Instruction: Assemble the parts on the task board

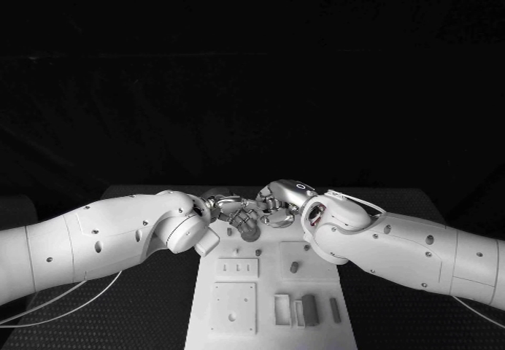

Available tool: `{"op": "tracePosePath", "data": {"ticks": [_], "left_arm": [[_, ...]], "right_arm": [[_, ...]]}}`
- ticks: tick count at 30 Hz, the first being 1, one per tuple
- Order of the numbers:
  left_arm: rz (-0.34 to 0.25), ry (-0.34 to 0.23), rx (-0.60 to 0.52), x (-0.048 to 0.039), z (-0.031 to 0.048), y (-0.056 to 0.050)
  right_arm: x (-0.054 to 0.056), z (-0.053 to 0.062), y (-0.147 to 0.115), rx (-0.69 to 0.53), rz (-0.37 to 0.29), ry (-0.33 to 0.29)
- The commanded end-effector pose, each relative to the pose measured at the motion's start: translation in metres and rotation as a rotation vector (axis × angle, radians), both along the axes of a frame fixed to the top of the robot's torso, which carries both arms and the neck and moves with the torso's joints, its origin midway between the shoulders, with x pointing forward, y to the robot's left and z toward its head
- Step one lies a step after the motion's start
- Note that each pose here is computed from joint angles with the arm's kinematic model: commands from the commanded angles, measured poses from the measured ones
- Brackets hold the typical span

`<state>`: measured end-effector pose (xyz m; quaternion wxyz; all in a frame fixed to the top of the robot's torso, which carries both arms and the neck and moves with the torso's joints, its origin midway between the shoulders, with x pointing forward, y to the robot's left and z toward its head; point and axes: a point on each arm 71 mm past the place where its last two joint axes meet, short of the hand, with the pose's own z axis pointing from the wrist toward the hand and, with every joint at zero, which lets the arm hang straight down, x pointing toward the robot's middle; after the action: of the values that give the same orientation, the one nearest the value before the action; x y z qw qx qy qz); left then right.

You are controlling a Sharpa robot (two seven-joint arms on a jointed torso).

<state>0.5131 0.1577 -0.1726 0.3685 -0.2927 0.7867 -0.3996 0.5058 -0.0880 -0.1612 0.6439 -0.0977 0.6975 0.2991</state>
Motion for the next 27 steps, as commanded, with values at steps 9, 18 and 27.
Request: {"op": "tracePosePath", "data": {"ticks": [9, 18, 27], "left_arm": [[-0.024, 0.017, -0.035, -0.0016, 0.0007, -0.005], [-0.033, 0.015, -0.048, -0.0019, 0.0013, -0.007], [-0.037, 0.029, -0.055, -0.0015, 0.0006, -0.008]], "right_arm": [[-0.004, -0.002, 0.009, -0.004, 0.023, -0.001], [-0.004, -0.007, 0.013, 0.0, 0.029, 0.017], [-0.006, -0.01, 0.016, 0.005, 0.037, 0.025]]}}
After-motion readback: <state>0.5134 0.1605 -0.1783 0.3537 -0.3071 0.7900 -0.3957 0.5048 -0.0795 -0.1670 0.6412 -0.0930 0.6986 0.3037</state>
